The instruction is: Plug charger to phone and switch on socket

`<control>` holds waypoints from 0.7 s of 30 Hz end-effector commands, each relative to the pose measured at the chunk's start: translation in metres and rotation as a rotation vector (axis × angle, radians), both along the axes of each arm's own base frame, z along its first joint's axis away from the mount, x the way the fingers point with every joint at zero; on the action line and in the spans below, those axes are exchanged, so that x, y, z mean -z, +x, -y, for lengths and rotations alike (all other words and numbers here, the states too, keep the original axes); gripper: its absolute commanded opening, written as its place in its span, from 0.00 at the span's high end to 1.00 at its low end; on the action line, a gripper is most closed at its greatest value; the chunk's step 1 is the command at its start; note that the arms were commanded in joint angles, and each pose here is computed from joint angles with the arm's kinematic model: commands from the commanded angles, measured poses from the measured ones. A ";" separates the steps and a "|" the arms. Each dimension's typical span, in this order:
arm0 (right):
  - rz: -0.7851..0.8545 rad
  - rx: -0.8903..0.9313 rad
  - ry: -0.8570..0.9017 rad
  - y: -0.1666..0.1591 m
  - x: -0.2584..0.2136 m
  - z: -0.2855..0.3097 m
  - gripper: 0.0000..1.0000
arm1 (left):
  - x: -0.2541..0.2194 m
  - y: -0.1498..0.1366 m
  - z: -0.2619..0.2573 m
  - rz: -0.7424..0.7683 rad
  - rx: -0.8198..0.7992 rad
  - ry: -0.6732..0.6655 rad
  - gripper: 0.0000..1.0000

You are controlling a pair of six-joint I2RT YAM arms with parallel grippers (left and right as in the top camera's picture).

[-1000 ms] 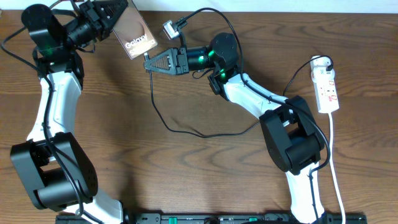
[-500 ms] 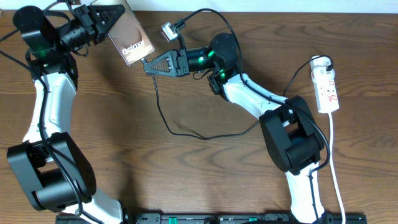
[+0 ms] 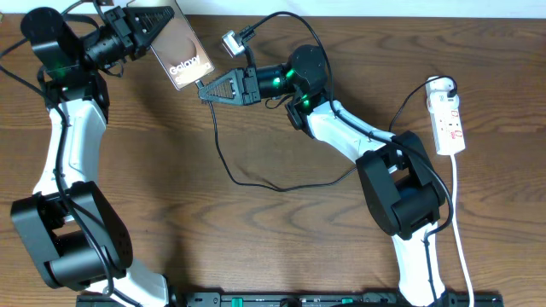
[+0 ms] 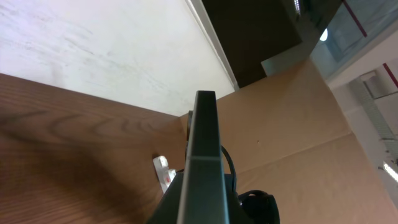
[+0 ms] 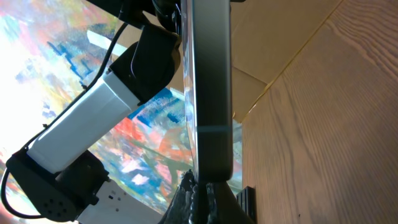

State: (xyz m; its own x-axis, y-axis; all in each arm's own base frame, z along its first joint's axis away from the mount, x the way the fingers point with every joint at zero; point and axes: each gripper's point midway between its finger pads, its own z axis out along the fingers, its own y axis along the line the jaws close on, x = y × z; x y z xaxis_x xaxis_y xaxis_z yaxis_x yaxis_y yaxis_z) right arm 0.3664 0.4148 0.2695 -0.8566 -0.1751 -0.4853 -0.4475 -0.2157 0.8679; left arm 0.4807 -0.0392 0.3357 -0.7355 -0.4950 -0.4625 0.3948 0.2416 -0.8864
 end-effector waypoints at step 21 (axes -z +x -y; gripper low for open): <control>0.001 0.135 0.047 0.028 -0.011 0.004 0.01 | -0.004 -0.009 -0.018 0.014 0.004 0.008 0.93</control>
